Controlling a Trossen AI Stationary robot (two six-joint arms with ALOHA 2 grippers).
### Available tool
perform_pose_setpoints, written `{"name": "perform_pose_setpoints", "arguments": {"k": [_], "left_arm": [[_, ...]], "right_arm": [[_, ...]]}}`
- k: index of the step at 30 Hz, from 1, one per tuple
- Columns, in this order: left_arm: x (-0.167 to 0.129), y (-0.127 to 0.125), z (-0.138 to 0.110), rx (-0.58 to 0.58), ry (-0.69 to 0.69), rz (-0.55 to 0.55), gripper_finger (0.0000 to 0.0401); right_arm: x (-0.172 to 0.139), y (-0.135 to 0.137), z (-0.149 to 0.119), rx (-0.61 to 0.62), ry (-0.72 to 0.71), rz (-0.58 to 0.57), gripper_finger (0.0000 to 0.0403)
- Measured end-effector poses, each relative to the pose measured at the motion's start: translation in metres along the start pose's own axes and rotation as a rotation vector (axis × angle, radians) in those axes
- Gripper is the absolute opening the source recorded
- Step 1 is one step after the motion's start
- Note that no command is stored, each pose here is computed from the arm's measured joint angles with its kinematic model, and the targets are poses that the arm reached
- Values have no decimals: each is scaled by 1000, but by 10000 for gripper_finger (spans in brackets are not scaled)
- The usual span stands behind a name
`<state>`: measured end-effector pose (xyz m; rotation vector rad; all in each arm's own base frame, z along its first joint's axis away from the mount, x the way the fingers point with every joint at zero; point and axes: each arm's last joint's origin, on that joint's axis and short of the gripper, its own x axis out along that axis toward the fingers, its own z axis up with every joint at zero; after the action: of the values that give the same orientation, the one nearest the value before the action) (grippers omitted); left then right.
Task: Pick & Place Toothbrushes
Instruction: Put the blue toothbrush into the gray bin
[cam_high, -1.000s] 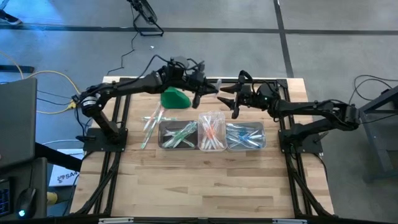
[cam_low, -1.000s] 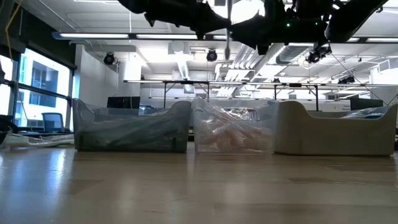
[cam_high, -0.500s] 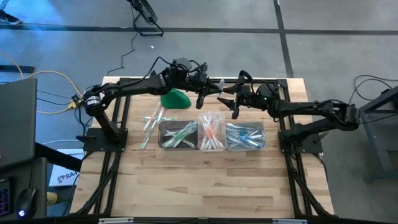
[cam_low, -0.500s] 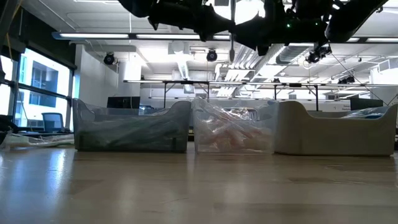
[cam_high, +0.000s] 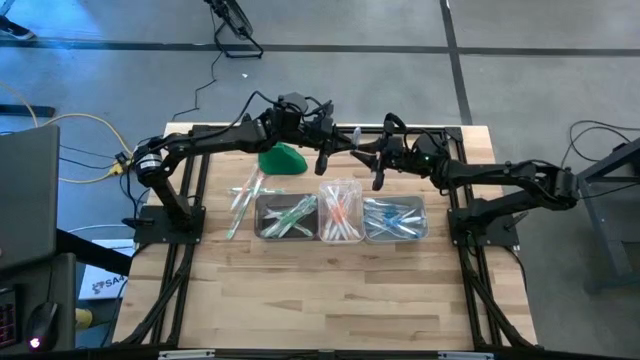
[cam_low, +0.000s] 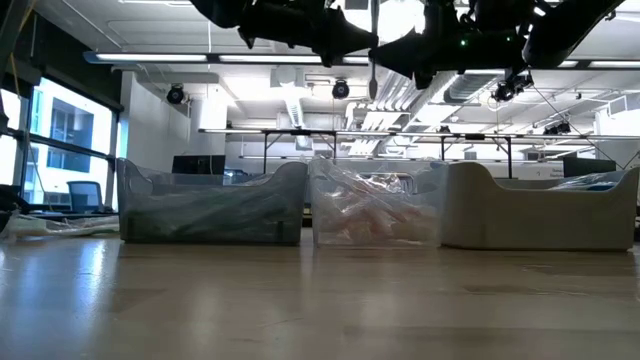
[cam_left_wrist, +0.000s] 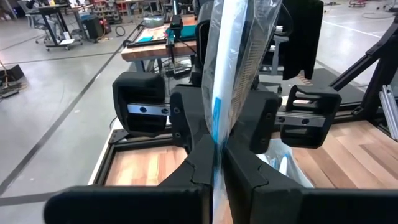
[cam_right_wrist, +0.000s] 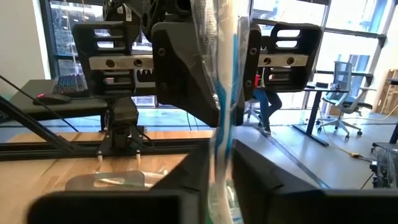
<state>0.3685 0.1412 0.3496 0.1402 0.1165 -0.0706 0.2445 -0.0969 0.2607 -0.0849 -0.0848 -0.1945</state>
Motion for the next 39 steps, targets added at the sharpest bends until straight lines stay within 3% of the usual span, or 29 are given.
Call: {"name": "perform_pose_setpoints", "arguments": {"k": [4,12,25,34,39], "left_arm": [[0,0,0,-1,5,-1,12],[0,0,-1,-3,9,3,22],[-2,2,-1,-28,26,39,152],[-34,14,11,-55,71,87,159],[-44,19,11,-80,109,107,159]], "right_arm": [[0,0,0,-1,0,0,15],[0,0,0,0,-1,0,12],[0,0,1,0,-5,-18,12],[-20,-2,14,12,81,-171,12],[-40,1,20,130,163,-213,12]]}}
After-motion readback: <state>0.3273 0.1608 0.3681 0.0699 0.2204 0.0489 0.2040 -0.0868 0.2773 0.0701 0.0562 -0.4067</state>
